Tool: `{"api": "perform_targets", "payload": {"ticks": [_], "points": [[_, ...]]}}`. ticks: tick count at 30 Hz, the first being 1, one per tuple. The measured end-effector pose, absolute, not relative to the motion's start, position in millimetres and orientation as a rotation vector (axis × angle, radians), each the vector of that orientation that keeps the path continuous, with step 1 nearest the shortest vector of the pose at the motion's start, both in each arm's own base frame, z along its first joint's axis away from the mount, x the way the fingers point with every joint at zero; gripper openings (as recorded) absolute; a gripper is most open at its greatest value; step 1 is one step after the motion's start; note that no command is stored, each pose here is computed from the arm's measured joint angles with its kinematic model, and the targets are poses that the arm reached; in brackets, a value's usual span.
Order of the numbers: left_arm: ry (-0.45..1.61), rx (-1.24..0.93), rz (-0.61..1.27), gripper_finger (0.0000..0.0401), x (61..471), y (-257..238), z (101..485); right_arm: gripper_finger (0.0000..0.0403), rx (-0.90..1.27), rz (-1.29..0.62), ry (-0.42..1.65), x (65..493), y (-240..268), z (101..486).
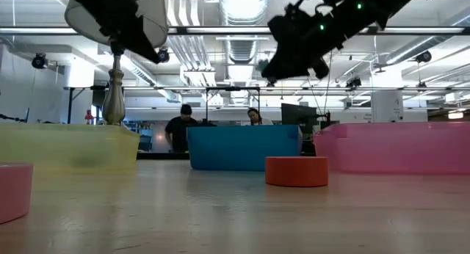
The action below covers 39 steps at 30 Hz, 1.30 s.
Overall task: Pick and place Stapler, Stapler remover, tape
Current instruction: Put the blue staple remover into the blue bin, then put the right orange tape into the pink bin
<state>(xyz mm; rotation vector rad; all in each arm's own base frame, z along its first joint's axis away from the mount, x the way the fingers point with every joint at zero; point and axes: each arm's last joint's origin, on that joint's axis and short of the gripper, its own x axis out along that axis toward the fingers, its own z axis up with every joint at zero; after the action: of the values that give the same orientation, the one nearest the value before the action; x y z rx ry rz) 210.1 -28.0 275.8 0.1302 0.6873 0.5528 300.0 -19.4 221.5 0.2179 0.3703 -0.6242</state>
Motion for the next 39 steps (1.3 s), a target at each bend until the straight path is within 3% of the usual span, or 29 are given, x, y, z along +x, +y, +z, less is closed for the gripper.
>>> {"api": "perform_targets", "payload": {"ticks": [7, 15, 27, 32, 39], "points": [[0.642, 0.112, 0.551, 0.0149, 207.9, -26.5, 263.4, 0.0109, 0.31, -0.7, 0.407, 312.8, -35.7, 188.6], [0.644, 0.12, 0.548, 0.0149, 208.0, -26.5, 263.0, 0.0102, 0.262, -0.627, 0.587, 342.6, -48.7, 154.5], [0.635, 0.128, 0.542, 0.0149, 208.9, -26.7, 263.9, 0.0144, 0.124, -0.668, 1.09, 378.4, -62.0, 159.1], [0.634, 0.124, 0.543, 0.0149, 208.9, -26.8, 263.9, 0.0161, 0.109, -0.672, 1.163, 396.6, -64.4, 154.8], [0.634, 0.123, 0.543, 0.0149, 208.9, -26.8, 263.9, 0.0169, 0.096, -0.634, 1.221, 408.4, -56.9, 188.1]]}}
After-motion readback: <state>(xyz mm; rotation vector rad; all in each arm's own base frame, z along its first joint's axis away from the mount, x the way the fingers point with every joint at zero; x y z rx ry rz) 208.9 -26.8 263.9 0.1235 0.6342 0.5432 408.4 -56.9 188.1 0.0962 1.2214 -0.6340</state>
